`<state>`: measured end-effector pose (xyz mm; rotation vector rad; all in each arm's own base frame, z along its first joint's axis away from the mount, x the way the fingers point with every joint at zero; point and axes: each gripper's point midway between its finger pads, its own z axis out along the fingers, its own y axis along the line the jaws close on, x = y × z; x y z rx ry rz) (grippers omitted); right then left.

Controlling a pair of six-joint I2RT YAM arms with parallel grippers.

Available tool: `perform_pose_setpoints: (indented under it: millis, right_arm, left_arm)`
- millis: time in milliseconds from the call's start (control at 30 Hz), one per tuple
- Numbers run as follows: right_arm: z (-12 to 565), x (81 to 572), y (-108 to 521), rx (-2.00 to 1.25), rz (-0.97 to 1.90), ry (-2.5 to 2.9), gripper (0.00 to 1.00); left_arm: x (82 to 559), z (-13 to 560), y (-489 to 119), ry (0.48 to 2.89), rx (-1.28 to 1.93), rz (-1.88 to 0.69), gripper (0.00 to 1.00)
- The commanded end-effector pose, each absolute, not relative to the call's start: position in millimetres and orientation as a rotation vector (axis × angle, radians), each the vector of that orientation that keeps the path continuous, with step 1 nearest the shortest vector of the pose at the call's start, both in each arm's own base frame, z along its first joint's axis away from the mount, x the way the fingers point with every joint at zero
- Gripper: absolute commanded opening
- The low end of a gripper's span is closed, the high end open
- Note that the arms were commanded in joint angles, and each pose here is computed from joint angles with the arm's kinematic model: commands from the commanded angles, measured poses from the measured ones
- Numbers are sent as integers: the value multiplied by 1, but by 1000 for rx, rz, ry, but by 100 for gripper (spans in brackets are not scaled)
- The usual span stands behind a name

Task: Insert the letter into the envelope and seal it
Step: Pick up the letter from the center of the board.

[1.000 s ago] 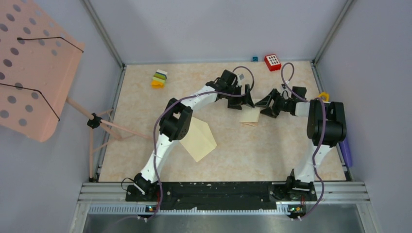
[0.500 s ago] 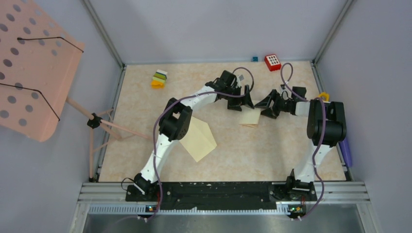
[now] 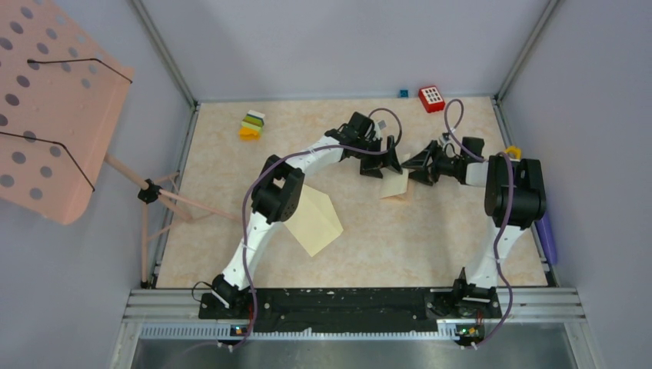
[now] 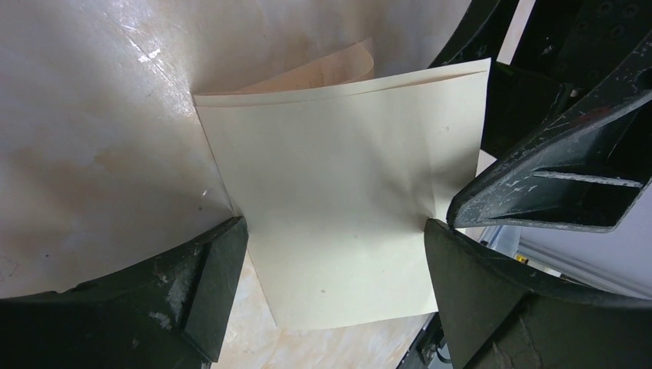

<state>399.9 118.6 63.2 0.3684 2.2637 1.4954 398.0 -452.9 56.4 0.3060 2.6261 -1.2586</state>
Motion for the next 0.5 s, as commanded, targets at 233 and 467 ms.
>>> perform_pose_setpoints:
  millis: [233, 467]
  right_arm:
    - [52, 387, 123, 289, 1411, 2358, 49]
    - [60, 387, 125, 281, 1451, 2343, 45]
  left_arm:
    - [378, -8, -424, 2841, 203, -1051, 92]
    - [378, -9, -422, 2841, 197, -1055, 92]
